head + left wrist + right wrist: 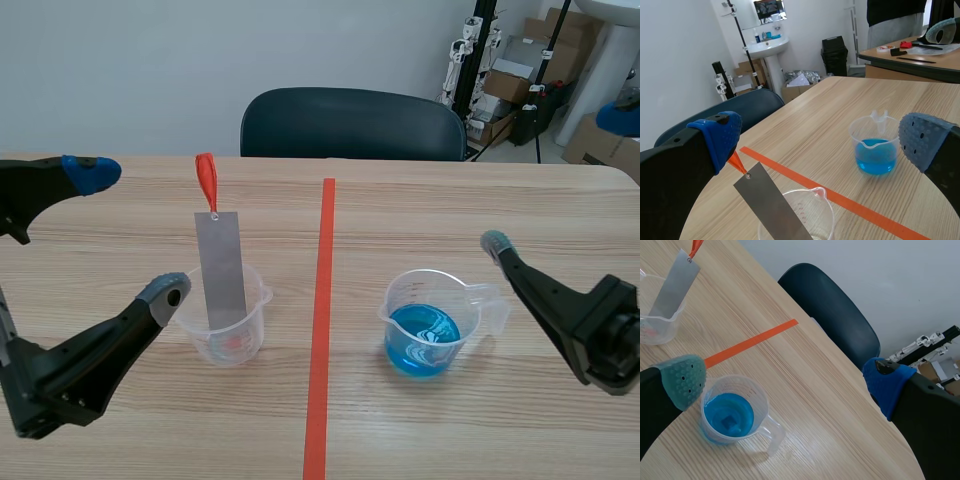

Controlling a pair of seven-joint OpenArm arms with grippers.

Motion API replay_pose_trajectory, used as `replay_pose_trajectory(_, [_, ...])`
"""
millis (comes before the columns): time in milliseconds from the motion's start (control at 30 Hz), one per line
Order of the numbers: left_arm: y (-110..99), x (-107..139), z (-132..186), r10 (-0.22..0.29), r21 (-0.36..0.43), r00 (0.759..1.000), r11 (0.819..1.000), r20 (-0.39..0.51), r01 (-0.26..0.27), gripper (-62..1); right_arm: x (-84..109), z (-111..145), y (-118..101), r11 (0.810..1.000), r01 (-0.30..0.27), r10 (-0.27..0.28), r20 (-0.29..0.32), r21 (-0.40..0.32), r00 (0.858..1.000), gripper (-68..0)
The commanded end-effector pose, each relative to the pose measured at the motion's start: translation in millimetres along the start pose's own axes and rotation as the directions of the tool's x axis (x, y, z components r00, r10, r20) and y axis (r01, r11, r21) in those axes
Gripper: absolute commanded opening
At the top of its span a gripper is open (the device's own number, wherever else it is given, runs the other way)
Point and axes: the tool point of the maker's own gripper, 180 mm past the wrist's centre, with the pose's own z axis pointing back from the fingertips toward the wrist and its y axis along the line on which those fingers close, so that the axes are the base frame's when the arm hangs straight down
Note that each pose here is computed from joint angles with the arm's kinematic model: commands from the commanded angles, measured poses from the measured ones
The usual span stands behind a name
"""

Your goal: Do the redox reaction experiment. return to the home posture

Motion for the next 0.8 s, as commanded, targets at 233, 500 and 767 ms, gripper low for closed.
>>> replay_pose_trajectory(233, [0.8, 6.1, -2.5, -0.006, 0.013, 1.0, 1.0, 0.026, 0.006, 1.4, -2.7, -0.8, -3.1, 1.0, -0.009, 0.009, -0.02, -0.012, 1.0, 0.4])
replay_pose_trajectory(500, [7.4, 6.3, -2.3, -0.049, 0.05, 0.998, 0.998, 0.024, 0.048, 1.4, -2.8, -0.8, 7.8, 0.998, -0.017, 0.018, -0.021, 0.059, 1.0, 0.4])
replay_pose_trajectory(767, [9.7, 6.2, -2.1, -0.065, 0.063, 0.998, 0.996, 0.022, 0.063, 1.4, -7.4, -1.1, 8.9, 0.997, -0.027, 0.03, -0.048, 0.072, 0.998, 0.4])
